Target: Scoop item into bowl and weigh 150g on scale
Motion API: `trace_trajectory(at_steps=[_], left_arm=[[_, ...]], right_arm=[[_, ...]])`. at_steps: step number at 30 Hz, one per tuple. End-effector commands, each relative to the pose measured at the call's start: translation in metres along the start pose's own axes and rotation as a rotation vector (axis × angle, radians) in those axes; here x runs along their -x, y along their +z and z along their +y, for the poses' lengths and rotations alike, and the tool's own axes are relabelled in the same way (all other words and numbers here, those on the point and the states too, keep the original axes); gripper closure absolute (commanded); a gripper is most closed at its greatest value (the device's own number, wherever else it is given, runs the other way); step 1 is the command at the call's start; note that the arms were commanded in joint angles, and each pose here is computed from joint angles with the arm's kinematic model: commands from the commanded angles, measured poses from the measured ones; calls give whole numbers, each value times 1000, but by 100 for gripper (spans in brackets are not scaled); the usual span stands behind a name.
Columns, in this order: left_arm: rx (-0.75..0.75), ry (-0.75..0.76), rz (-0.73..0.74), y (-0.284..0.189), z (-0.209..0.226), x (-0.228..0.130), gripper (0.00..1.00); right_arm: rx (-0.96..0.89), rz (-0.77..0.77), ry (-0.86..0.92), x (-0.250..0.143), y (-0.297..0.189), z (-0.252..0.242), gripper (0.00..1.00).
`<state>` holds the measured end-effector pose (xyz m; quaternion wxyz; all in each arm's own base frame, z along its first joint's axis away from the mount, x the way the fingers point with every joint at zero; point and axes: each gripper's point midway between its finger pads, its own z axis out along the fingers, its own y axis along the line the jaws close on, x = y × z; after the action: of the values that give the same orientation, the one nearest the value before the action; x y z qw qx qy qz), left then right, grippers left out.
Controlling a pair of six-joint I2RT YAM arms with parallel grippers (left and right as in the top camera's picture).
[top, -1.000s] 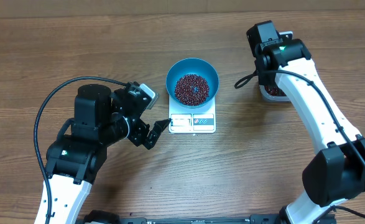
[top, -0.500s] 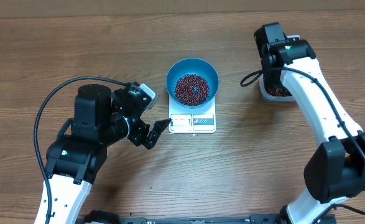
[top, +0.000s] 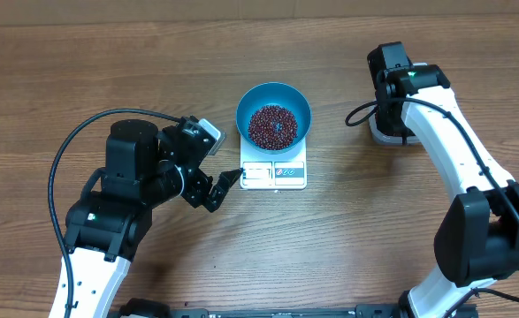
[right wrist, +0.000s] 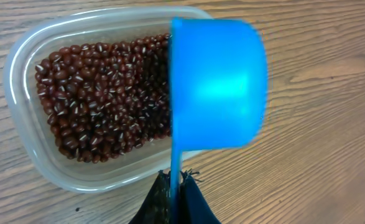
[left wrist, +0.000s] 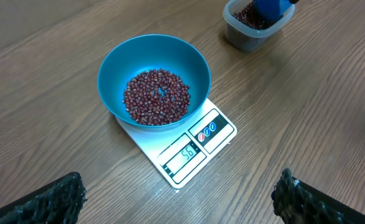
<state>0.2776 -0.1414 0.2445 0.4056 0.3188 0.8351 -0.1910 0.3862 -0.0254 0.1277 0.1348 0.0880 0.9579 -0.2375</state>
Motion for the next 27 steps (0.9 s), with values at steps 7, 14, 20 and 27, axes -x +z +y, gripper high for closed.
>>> trace_trajectory(at_steps=[7,14,20,27], left_arm=[[-4,31,-28,-4,0,11,0],[-4,31,-28,-4,0,11,0],[-4,31,-28,-4,0,11,0],[-4,31,-28,-4,0,11,1]], right_arm=[[8,20,8,-4,7,1,96],[74,40,9,-7,7,12,96],[136,55,-24,-10,6,23,96],[198,69,-45,-12,4,33,96]])
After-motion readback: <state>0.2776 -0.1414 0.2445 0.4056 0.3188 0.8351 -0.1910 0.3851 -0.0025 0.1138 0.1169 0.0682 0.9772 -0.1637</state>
